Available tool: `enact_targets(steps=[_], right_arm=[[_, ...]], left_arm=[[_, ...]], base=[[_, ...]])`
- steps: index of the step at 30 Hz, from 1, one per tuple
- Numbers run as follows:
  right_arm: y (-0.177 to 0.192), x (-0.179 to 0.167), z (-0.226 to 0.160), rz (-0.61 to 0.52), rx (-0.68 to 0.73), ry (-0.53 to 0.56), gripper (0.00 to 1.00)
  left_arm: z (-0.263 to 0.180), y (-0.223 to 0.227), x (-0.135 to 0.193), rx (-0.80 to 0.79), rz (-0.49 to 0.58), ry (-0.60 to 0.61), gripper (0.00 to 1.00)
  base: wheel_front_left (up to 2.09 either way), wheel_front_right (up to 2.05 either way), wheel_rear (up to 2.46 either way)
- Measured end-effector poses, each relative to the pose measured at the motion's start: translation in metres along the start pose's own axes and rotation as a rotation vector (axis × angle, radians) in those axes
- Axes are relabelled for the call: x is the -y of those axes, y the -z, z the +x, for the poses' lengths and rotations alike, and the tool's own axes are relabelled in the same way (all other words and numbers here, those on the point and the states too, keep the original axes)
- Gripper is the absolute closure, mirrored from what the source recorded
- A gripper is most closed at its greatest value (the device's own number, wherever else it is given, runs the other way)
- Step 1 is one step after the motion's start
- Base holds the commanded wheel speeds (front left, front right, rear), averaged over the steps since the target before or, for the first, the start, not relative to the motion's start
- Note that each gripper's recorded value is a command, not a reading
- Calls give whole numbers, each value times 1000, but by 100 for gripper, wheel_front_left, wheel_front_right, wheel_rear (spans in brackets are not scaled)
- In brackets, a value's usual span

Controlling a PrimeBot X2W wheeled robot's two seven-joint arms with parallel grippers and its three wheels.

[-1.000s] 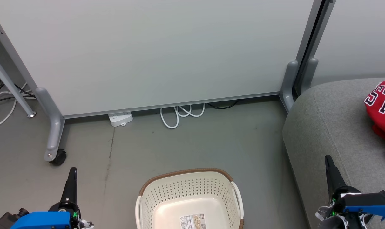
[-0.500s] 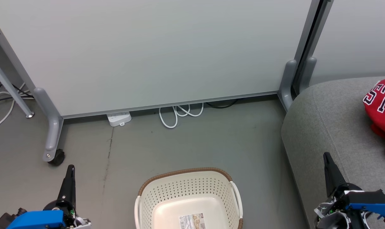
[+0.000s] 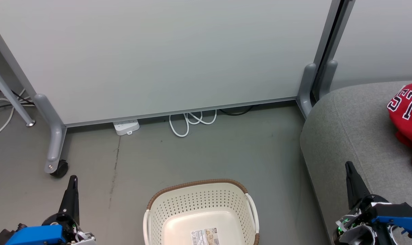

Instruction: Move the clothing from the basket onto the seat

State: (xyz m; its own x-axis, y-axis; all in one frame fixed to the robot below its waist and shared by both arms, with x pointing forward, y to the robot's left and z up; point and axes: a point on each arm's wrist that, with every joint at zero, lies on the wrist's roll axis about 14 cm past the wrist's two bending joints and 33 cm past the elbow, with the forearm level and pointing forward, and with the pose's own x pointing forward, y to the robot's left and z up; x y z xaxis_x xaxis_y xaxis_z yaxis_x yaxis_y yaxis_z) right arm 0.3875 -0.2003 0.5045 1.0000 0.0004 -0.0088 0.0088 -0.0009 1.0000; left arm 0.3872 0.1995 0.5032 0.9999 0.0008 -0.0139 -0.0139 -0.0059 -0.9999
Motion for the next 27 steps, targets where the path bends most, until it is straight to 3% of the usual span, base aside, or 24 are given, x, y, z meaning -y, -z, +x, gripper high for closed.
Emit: enact_targets(steps=[27], right_arm=[[0, 0, 0, 0, 0, 0, 100]], left_arm=[[0, 0, 0, 0, 0, 0, 100]], base=[[0, 0, 0]])
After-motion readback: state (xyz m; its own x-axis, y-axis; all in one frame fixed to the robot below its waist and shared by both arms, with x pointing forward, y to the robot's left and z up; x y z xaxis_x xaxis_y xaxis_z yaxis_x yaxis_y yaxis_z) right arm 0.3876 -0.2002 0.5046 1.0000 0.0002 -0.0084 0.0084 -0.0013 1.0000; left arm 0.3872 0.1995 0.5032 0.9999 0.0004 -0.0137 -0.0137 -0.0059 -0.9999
